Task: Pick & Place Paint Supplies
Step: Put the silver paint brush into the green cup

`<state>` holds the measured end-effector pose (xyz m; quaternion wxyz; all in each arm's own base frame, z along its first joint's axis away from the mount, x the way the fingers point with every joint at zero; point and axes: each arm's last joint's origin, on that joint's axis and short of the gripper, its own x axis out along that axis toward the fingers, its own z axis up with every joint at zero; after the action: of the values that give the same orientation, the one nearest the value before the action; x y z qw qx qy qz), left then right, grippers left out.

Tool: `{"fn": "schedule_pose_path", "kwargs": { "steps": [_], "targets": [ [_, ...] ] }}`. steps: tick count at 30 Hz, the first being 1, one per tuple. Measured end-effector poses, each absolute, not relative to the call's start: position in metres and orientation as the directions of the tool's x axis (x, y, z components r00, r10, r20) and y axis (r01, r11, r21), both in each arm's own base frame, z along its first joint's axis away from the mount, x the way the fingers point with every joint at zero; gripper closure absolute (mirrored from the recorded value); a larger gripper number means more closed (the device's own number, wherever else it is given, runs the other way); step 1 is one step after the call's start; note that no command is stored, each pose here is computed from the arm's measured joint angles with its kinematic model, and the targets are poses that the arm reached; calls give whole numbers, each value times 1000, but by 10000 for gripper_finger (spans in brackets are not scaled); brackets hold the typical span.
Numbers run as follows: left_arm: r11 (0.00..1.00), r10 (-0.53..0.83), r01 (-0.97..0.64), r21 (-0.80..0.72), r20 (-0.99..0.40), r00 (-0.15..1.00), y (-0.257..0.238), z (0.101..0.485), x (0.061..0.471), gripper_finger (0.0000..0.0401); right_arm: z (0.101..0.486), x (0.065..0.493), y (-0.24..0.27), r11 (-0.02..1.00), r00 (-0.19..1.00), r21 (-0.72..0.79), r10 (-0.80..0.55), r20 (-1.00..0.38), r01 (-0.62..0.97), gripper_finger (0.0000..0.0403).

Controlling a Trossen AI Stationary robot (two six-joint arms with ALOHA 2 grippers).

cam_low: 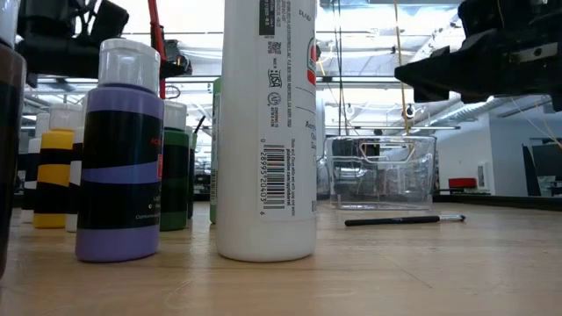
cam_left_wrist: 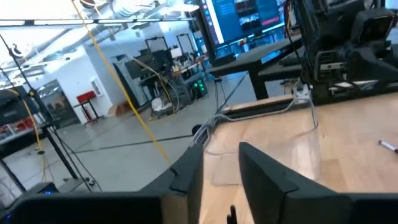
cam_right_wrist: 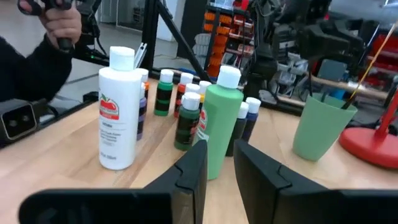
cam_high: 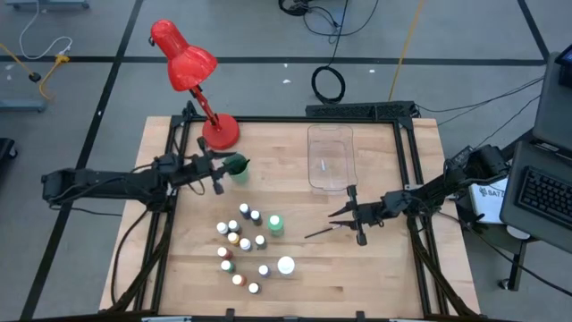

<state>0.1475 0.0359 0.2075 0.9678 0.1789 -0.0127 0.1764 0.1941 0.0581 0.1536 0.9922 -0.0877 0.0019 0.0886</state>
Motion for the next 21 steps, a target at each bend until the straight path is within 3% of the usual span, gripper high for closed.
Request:
{"fn": "schedule_pose_path", "kwargs": {
  "steps": [4, 7, 10, 13, 16, 21],
  "targets": [
    [866, 335, -329, 376, 52, 941, 34, 196, 141, 376, 162, 206, 62, 971, 986, -168, 165, -37, -169, 334],
    [861, 339, -327, 391, 39, 940, 34, 190, 139, 389, 176, 225, 69, 976, 993, -201, 63, -104, -83, 347],
    [862, 340, -323, 392, 28, 940, 34, 190, 139, 388, 196, 241, 73, 972, 935, -225, -139, -326, 66, 367],
    [859, 340, -312, 406, 2, 940, 34, 188, 139, 398, 216, 241, 74, 955, 768, -252, -279, -576, 157, 390],
    [854, 343, -313, 416, 2, 939, 34, 188, 139, 390, 229, 237, 82, 970, 652, -220, -236, -720, 108, 400],
    [852, 343, -313, 420, 5, 939, 34, 188, 139, 376, 234, 233, 105, 994, 642, -71, -4, -767, -78, 390]
  ]
}}
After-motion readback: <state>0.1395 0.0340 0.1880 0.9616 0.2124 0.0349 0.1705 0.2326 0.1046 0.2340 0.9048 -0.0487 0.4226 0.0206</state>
